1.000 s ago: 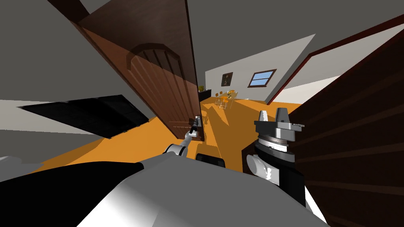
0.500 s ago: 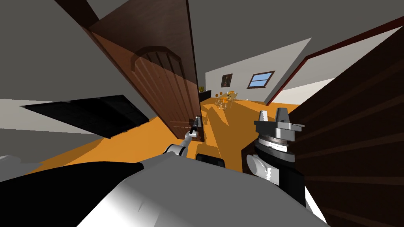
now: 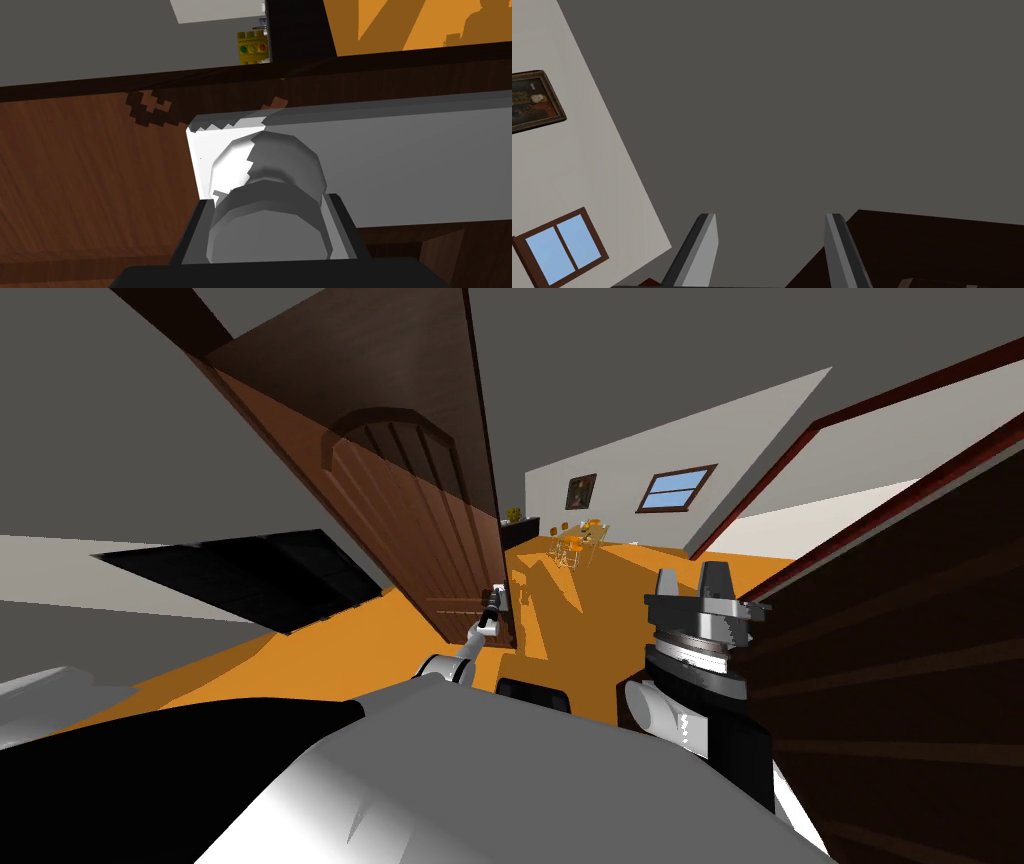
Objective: Push the door open
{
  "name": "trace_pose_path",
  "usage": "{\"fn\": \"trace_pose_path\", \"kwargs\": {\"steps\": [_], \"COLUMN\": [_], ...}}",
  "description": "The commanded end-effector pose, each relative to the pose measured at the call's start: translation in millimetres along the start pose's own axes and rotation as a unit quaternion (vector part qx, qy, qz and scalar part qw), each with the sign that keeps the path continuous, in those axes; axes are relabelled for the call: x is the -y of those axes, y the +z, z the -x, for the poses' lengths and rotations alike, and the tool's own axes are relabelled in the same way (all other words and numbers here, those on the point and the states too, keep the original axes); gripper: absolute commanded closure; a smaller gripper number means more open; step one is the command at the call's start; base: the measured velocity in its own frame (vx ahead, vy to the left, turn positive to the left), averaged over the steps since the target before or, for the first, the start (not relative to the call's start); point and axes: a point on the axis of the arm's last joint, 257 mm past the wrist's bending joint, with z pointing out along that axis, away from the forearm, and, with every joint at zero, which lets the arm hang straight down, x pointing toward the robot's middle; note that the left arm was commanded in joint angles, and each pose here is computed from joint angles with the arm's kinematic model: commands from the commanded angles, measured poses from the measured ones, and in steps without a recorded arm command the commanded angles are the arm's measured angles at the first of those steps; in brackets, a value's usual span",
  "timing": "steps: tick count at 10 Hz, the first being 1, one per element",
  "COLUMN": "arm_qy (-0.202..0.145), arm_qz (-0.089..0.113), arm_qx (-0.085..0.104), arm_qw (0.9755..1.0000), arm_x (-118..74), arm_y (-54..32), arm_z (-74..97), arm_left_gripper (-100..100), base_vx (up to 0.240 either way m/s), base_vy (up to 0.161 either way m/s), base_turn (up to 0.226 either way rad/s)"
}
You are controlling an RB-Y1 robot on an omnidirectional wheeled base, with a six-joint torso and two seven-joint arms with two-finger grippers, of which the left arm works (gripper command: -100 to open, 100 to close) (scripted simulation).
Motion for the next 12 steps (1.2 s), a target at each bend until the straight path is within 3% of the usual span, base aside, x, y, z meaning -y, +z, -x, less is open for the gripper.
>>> {"fn": "trace_pose_path", "kwargs": {"steps": [1, 8, 9, 12], "arm_qy": [0.002, -0.005, -0.004, -0.003], "arm_qz": [-0.006, -0.001, -0.003, -0.003], "arm_qx": [0.011, 0.035, 0.045, 0.060], "arm_qw": [0.9999, 0.9994, 0.9990, 0.9982], "arm_x": [7.8, 4.2, 6.3, 6.4], "arm_y": [4.9, 4.9, 5.4, 4.5], "arm_z": [12.5, 25.5, 39.0, 57.0], "arm_left_gripper": [100, 100, 100, 100], "base_vx": [0.209, 0.167, 0.121, 0.160], "base_vy": [-0.112, -0.099, -0.040, -0.086], "base_turn": [0.115, 0.099, 0.039, 0.055]}}
